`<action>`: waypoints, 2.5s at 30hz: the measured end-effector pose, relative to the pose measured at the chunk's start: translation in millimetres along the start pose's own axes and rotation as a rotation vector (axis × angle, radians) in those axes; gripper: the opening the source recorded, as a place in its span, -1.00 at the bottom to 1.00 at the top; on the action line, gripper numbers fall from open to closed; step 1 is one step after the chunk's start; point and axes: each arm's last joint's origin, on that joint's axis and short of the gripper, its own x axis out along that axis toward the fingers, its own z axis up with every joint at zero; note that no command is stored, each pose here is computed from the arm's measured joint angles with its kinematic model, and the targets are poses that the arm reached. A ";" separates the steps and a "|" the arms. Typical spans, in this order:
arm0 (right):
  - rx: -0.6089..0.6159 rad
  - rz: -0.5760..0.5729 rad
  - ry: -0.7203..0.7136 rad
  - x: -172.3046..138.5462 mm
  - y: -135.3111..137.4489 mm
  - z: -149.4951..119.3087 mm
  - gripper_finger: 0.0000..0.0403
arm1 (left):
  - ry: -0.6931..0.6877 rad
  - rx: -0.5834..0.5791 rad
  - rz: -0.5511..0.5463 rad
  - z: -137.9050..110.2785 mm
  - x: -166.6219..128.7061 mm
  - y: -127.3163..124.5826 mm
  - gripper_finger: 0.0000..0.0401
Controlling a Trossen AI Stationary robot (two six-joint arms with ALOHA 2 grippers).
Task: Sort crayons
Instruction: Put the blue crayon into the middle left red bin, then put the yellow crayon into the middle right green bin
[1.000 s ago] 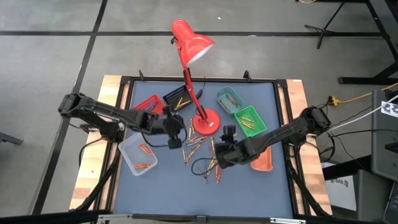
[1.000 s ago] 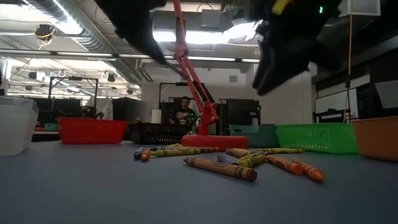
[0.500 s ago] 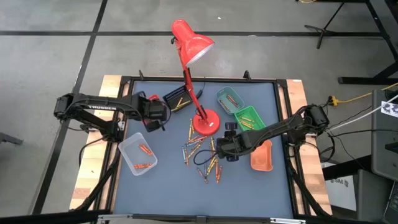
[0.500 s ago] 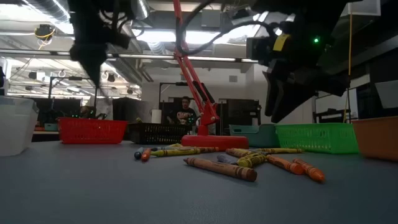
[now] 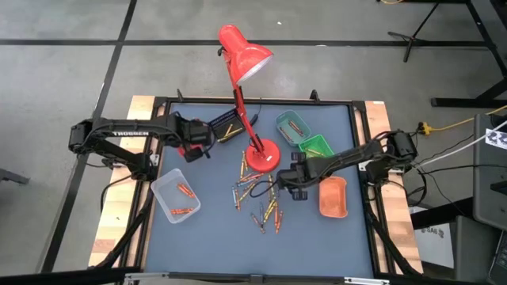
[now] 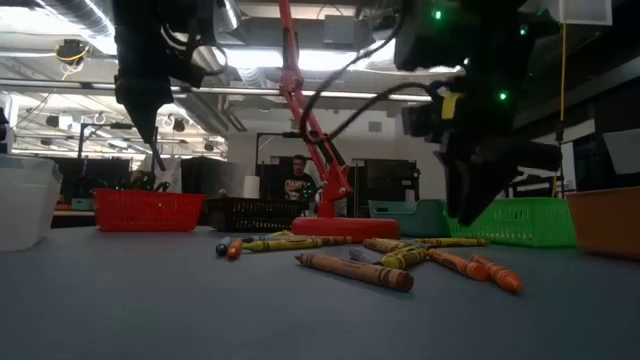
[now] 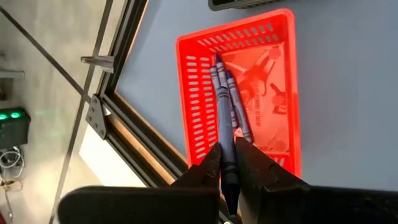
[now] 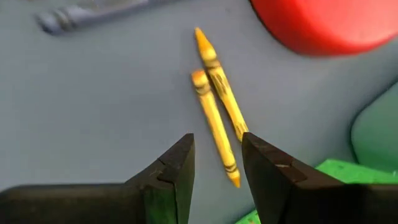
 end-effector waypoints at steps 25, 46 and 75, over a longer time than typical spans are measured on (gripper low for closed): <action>-0.034 0.144 -0.016 25.2 -17.0 -8.7 -0.35 | -0.062 -0.072 -0.030 9.4 2.4 1.2 -0.58; -0.033 0.177 -0.012 24.3 -15.8 -9.3 -0.35 | -0.089 -0.089 -0.040 12.4 2.1 0.3 -0.58; -0.022 0.270 -0.113 17.3 -15.1 -12.2 -0.35 | -0.094 -0.092 -0.046 13.1 2.0 -0.2 -0.58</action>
